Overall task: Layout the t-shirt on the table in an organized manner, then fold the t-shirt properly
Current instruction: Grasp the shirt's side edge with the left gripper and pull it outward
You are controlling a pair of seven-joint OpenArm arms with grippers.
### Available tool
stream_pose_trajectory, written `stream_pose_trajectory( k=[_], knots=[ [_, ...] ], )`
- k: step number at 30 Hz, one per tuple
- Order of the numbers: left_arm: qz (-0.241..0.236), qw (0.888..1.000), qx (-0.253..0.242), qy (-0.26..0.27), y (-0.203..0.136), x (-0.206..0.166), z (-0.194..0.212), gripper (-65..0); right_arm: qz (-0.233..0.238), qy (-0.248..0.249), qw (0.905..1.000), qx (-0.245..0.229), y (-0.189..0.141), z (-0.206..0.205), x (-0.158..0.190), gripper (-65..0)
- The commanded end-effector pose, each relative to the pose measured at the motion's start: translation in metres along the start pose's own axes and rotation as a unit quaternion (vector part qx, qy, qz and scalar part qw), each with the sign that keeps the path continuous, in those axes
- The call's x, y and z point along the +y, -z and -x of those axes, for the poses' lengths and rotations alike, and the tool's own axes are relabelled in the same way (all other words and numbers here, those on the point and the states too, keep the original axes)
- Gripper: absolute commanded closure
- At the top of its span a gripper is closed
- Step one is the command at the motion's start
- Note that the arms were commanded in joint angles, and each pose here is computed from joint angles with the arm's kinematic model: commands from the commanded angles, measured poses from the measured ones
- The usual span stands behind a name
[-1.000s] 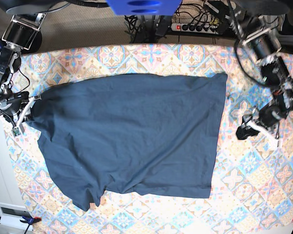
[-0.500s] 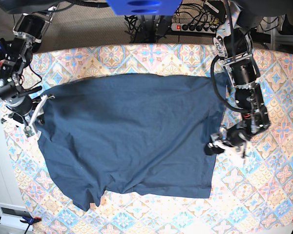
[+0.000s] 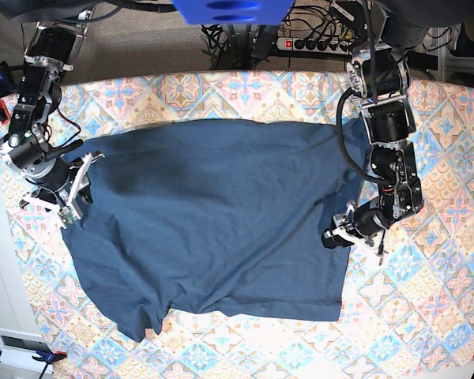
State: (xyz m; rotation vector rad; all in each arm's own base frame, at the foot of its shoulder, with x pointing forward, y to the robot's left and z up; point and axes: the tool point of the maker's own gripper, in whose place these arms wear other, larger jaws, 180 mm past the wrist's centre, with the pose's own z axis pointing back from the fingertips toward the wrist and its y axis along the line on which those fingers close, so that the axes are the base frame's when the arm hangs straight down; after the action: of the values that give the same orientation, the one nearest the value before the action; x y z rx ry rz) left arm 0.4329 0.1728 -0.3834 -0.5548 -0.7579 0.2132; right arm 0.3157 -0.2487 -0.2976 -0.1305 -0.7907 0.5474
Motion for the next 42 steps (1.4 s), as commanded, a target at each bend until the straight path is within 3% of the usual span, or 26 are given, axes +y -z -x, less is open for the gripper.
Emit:
stream_pose_trajectory(
  k=[1,4,9,15,21,28,33,42],
  knots=[
    [0.003,0.999,-0.046,0.002,-0.012,0.001,-0.036,-21.1,0.010,-0.006,0.9997,-0.020,-0.005,-0.012,-0.008,-16.9],
    [-0.004,0.997,-0.073,-0.026,-0.022,0.014,-0.047,-22.7,0.010,-0.007,0.9997,-0.020,-0.005,-0.012,-0.008,-16.9],
    [-0.012,0.995,-0.092,-0.030,-0.024,0.016,-0.059,-26.8,0.010,-0.007,0.9997,-0.021,-0.005,-0.014,-0.008,-16.9],
    [-0.028,0.994,-0.090,-0.053,-0.020,0.020,-0.056,-33.2,0.011,-0.007,0.9997,-0.023,-0.005,-0.015,-0.009,-16.9],
    [-0.015,0.997,-0.073,-0.020,-0.004,-0.002,-0.047,-33.2,0.011,-0.007,0.9997,-0.023,-0.005,-0.015,-0.009,-16.9],
    [-0.003,0.997,-0.067,-0.024,0.004,-0.015,-0.040,-33.1,0.013,-0.006,0.9996,-0.023,-0.005,-0.014,-0.010,-16.8],
    [-0.004,0.997,-0.069,-0.031,0.001,-0.011,-0.039,-33.1,0.012,-0.005,0.9997,-0.022,-0.005,-0.013,-0.010,-16.8],
    [-0.036,0.992,-0.103,-0.068,-0.023,0.030,-0.050,-33.1,0.010,-0.007,0.9997,-0.021,-0.005,-0.013,-0.008,-16.8]
  ],
)
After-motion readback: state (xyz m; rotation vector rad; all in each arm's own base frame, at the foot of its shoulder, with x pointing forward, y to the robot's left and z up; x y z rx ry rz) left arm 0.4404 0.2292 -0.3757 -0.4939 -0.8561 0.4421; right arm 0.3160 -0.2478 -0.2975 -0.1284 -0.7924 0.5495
